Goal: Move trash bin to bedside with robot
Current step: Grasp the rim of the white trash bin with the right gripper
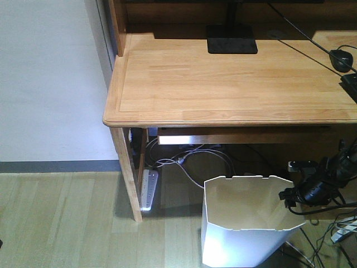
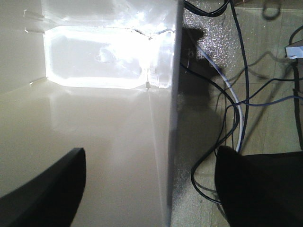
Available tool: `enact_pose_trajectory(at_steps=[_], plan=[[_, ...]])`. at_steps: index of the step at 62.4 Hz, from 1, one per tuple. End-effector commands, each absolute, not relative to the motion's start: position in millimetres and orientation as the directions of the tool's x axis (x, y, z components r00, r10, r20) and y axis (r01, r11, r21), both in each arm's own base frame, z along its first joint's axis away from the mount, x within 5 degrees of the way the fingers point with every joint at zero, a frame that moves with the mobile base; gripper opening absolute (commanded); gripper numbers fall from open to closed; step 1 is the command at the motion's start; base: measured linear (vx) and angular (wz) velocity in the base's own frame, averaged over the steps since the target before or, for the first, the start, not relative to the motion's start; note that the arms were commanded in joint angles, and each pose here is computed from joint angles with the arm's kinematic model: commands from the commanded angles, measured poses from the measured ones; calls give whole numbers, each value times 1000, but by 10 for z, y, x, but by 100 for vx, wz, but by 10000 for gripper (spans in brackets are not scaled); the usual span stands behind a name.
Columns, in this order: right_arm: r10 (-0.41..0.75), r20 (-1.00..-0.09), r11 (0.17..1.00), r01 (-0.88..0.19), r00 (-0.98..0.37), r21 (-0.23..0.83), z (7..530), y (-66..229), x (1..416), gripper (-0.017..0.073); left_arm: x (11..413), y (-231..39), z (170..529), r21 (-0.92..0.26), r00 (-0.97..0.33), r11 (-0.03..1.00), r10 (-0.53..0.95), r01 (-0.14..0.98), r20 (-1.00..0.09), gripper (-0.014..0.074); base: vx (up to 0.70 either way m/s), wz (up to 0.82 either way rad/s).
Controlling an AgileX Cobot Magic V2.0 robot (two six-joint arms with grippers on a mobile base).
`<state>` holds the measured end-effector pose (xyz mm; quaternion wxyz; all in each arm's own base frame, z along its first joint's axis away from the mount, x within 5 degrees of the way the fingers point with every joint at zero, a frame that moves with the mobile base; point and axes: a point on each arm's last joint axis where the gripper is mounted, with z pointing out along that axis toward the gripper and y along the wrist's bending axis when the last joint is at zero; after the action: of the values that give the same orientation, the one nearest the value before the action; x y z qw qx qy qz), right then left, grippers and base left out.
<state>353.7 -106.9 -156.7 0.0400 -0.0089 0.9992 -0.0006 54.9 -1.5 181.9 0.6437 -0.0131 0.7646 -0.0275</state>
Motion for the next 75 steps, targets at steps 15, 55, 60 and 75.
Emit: enact_pose_trajectory(at_steps=[15, 55, 60, 75], plan=[[-29, -156, 999, -26, -987, -21, -1597, -1206, 3917, 528, 560, -18, 1792, -72, -118, 997, -69, 22, -991, -6, 0, 0], [6, -88, 999, 1, -996, 50, -1899, -1190, 4010, 36, 560, -18, 1792, -72, -118, 997, -69, 22, -991, -6, 0, 0], [38, -93, 996, 31, -995, 78, -1895, -1173, 4014, -16, 560, -18, 1792, -72, -118, 997, -69, 22, -991, -6, 0, 0], [80, -97, 966, 53, -992, 253, -1847, -1053, 4016, -10, 560, -18, 1792, -72, -118, 997, -69, 22, -991, -6, 0, 0]])
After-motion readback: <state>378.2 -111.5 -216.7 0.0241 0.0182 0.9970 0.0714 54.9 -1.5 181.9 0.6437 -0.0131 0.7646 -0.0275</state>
